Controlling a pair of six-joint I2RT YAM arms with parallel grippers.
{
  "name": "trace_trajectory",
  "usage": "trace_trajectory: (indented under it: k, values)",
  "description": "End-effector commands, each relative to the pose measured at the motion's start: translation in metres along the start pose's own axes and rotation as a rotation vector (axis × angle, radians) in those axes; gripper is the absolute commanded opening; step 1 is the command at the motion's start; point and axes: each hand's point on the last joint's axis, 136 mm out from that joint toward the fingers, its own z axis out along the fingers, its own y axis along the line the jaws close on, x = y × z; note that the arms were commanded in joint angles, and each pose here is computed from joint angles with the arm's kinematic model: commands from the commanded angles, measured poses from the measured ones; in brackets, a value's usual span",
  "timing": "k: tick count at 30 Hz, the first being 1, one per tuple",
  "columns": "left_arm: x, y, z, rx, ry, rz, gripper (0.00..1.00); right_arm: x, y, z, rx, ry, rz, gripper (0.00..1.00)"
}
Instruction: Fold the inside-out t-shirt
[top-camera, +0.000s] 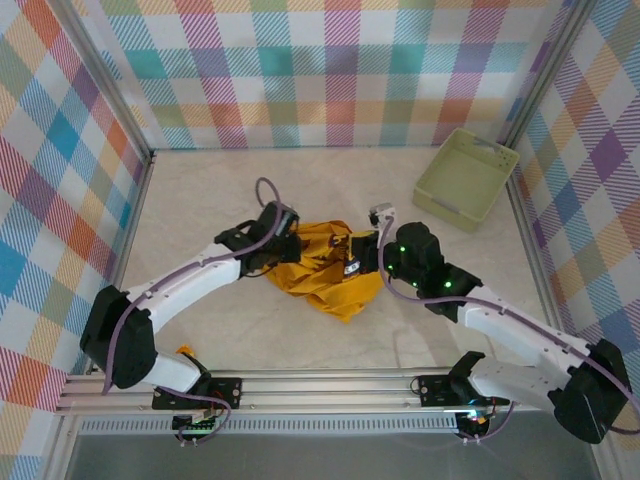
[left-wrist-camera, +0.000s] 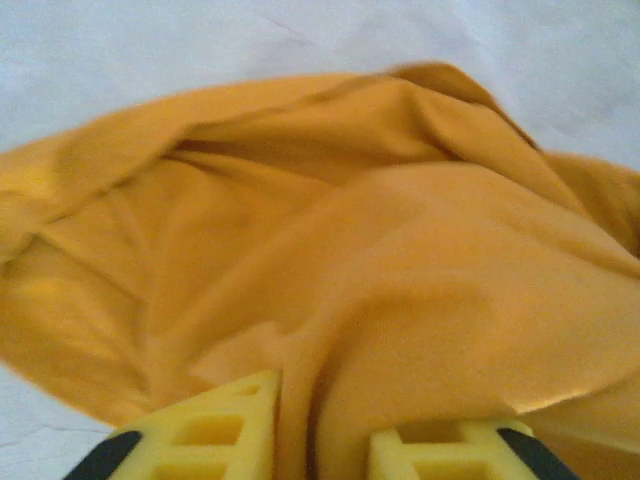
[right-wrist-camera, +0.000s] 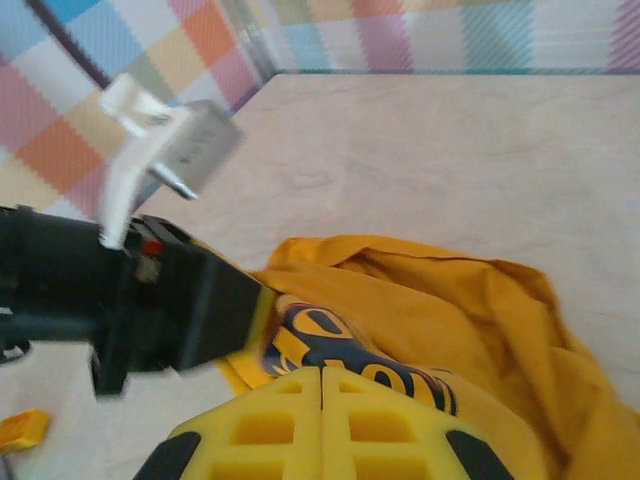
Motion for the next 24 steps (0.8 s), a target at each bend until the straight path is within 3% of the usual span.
trace_trajectory:
  k: [1,5,8,14,15,17,22,24]
  values:
    - [-0.017,0.061,-0.011,-0.053,-0.044,-0.209,0.10,-0.026,-0.029,-0.027,0.117,-0.104,0.007,0.00]
    - [-0.032,0.084,-0.027,0.025,-0.118,-0.327,0.05,-0.030,-0.034,-0.041,0.127,-0.123,0.007,0.00]
    - [-0.026,0.091,-0.022,0.022,-0.104,-0.353,0.05,-0.006,-0.051,-0.035,0.183,-0.066,0.055,0.00]
    - [0.030,0.082,0.036,0.031,0.168,-0.304,0.04,0.075,-0.099,-0.009,0.360,0.184,0.232,0.02]
    - [0.039,0.075,0.043,0.035,0.200,-0.272,0.04,0.083,-0.106,-0.007,0.399,0.227,0.248,0.12]
    - [0.049,0.062,0.048,0.040,0.224,-0.219,0.03,0.088,-0.117,-0.007,0.478,0.287,0.246,0.43]
    - [0.048,0.042,0.040,0.102,0.175,-0.190,0.02,0.056,-0.092,-0.004,0.509,0.304,0.031,0.78]
    - [0.044,0.040,0.036,0.113,0.153,-0.188,0.02,0.049,-0.069,0.003,0.477,0.314,-0.062,0.85]
